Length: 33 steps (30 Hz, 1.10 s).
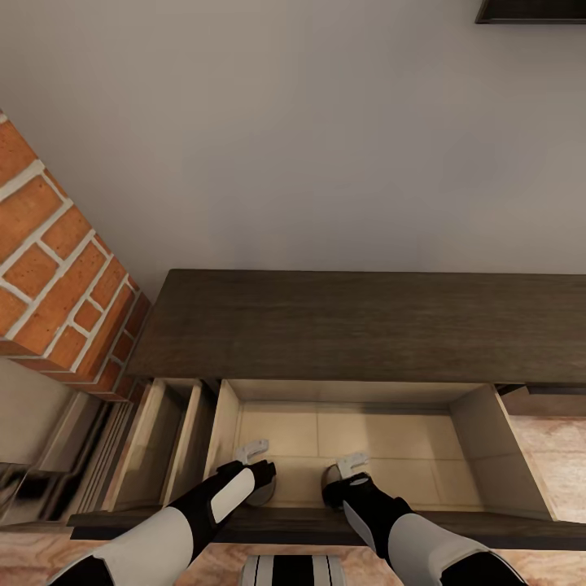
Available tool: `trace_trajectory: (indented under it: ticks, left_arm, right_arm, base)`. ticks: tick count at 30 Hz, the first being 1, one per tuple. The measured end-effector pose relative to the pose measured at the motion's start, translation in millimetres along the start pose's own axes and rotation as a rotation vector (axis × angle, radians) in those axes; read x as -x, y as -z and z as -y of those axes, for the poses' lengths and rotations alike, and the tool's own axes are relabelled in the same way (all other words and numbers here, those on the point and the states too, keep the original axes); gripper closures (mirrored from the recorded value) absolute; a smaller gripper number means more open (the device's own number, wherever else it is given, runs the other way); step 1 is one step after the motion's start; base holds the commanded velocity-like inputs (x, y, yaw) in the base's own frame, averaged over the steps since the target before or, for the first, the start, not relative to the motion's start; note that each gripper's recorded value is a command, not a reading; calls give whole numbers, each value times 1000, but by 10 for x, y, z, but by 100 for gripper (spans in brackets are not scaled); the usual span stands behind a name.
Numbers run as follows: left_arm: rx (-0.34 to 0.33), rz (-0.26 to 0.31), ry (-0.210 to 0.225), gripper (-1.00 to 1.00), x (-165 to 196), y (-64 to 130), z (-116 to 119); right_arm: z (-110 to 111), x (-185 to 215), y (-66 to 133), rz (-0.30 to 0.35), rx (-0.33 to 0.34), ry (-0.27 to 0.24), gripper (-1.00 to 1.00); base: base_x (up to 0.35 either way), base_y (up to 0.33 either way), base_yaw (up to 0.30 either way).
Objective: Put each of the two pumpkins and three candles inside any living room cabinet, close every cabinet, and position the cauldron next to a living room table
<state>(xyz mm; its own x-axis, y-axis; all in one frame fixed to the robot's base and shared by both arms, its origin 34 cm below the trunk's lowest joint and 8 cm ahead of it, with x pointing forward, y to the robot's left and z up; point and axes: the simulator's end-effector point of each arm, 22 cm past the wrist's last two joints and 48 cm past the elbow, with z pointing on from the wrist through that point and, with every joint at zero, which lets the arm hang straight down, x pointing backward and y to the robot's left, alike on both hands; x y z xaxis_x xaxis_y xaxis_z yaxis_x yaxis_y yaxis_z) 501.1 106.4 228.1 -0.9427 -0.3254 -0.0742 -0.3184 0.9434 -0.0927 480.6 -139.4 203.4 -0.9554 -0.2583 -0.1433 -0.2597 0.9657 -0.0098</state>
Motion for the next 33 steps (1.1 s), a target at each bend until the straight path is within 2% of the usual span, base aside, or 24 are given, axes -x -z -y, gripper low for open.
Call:
trace_trajectory:
  ticks: [5,10,21,29,33]
  left_arm:
    - [-1,0,0,-100,1,1,3]
    - [0,1,0,-100,9,0,-5]
    - [0,1,1,-100,11,0,-7]
    - [-1,2,1,-100,14,2,-1]
    - [-3,17,6,-100,105,10,-44]
  right_arm:
    - [2,229,15,86,1,-11,-100]
    - [4,378,38,124,2,-18,-100]
    - [2,379,39,119,3,-18,-100]
    - [2,279,28,80,1,-14,-100]
    - [22,309,31,82,-3,-20,-100]
  base:
    - [0,0,0]
    - [0,0,0]
    - [0,0,0]
    - [0,0,0]
    - [0,0,0]
